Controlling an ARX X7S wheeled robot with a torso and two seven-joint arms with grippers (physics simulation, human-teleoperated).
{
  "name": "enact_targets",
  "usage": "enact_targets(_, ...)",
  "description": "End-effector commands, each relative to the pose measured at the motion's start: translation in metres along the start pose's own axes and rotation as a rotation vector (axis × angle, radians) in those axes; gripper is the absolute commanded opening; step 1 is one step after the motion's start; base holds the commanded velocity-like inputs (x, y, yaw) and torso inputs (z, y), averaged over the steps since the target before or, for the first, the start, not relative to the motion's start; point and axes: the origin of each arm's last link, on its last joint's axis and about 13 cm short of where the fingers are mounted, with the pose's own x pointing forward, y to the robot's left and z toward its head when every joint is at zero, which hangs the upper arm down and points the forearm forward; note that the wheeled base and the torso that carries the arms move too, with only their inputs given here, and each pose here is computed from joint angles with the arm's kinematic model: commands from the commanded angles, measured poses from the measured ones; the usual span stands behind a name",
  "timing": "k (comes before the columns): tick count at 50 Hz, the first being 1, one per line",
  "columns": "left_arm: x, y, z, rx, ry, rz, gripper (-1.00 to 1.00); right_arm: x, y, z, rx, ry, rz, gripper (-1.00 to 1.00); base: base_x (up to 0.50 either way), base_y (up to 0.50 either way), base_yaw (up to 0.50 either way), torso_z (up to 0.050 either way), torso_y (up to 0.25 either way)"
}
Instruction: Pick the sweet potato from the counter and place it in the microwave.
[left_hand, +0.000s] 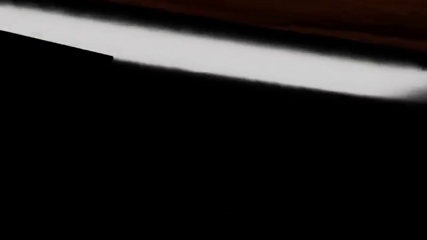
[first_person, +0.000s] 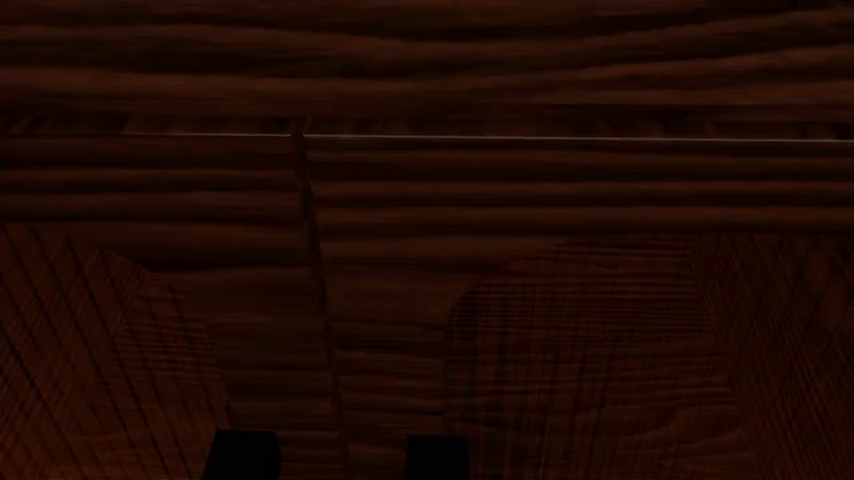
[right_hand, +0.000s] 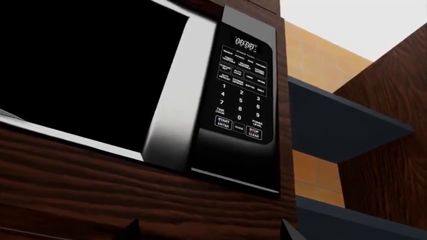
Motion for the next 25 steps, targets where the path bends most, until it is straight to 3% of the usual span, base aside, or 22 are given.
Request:
enact_targets(1, -0.002, -0.002, 0.008, 0.023, -0.104, -0.029, 1.0, 0.0, 0.0, 0.0, 0.0, 0.0, 0.0, 1.0, 0.0, 0.0, 0.0, 0.0, 0.0)
enact_targets(25, -0.005, -0.007, 0.029, 0.016, -0.314, -0.09, 1.0, 0.001, -0.001, 0.001, -0.001, -0.008, -0.002, 1.0, 0.0, 0.0, 0.0, 0.0, 0.0)
